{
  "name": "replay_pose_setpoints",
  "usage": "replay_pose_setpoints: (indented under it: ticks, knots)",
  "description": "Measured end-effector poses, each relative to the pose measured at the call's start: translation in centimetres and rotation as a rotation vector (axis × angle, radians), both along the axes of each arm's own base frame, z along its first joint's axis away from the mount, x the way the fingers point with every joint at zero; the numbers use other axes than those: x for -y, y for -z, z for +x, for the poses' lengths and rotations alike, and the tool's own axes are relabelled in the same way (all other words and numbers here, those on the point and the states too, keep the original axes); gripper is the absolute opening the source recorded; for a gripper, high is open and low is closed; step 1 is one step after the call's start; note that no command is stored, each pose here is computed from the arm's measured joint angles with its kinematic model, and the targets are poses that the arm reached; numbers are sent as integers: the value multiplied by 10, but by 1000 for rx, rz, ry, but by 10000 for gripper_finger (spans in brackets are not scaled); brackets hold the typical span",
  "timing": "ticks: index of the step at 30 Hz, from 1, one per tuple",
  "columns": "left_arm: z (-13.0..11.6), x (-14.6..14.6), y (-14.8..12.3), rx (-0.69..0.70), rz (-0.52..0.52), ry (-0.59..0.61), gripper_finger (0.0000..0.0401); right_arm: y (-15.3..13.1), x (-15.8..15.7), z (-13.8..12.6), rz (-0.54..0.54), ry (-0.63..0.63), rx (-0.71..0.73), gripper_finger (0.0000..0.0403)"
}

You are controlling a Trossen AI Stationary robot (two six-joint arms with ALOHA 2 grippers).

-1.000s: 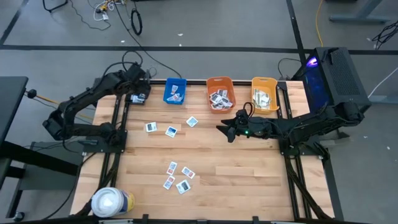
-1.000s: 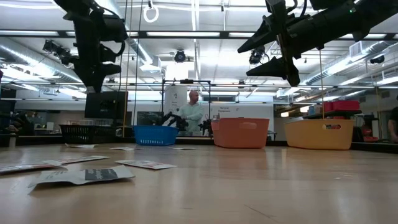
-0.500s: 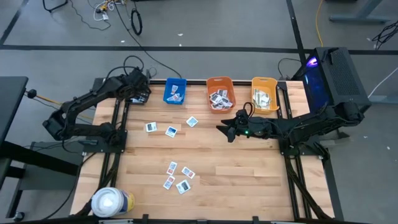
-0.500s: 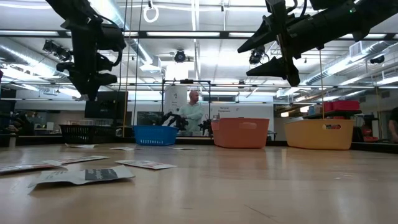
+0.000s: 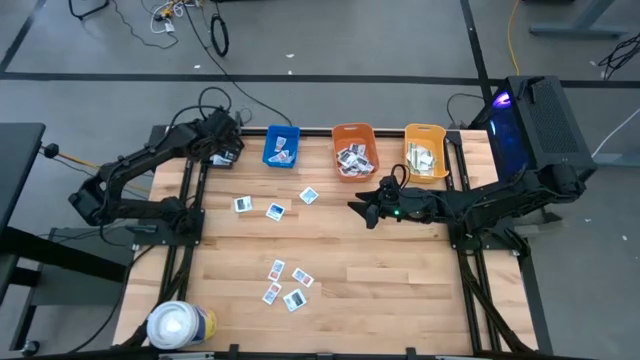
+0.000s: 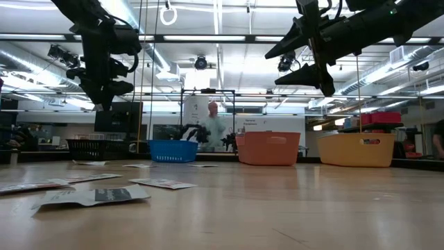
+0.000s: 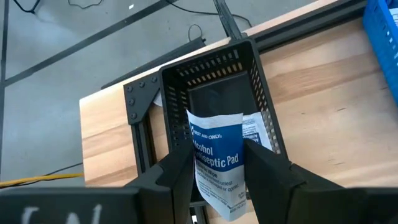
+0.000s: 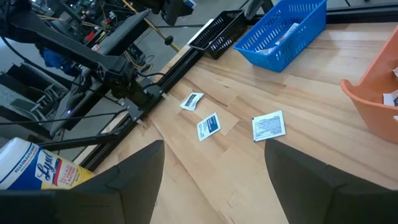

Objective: Pick & Place First Aid Supplies
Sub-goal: Put the alcohol pad into the black bin

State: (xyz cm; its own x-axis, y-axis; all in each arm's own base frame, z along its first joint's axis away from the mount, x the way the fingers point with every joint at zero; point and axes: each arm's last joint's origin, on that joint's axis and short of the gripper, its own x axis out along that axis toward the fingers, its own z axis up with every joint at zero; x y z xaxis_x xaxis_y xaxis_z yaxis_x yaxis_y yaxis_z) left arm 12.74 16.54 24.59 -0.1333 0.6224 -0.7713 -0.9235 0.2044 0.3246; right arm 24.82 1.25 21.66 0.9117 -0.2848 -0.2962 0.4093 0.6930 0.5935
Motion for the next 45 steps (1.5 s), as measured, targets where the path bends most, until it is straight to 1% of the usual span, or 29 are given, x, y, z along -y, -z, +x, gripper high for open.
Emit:
replay_pose_setpoints:
  ticks: [20,25,38,41,45]
  knots:
    - [0,0,0,2,3,2,142,0,0,0,-5,-2,-2,278]
    - [1,-1,-1,8,16,-3,164,0,0,0,-5,-2,-2,278]
    - [1,-2,-1,4,29,-9,250,0,0,0,-5,-2,-2,278]
    - [1,-2,-1,6,28,-7,263,0,0,0,-5,-2,-2,278]
    - [1,-2,-1,7,21,1,268,0,0,0,-5,-2,-3,278]
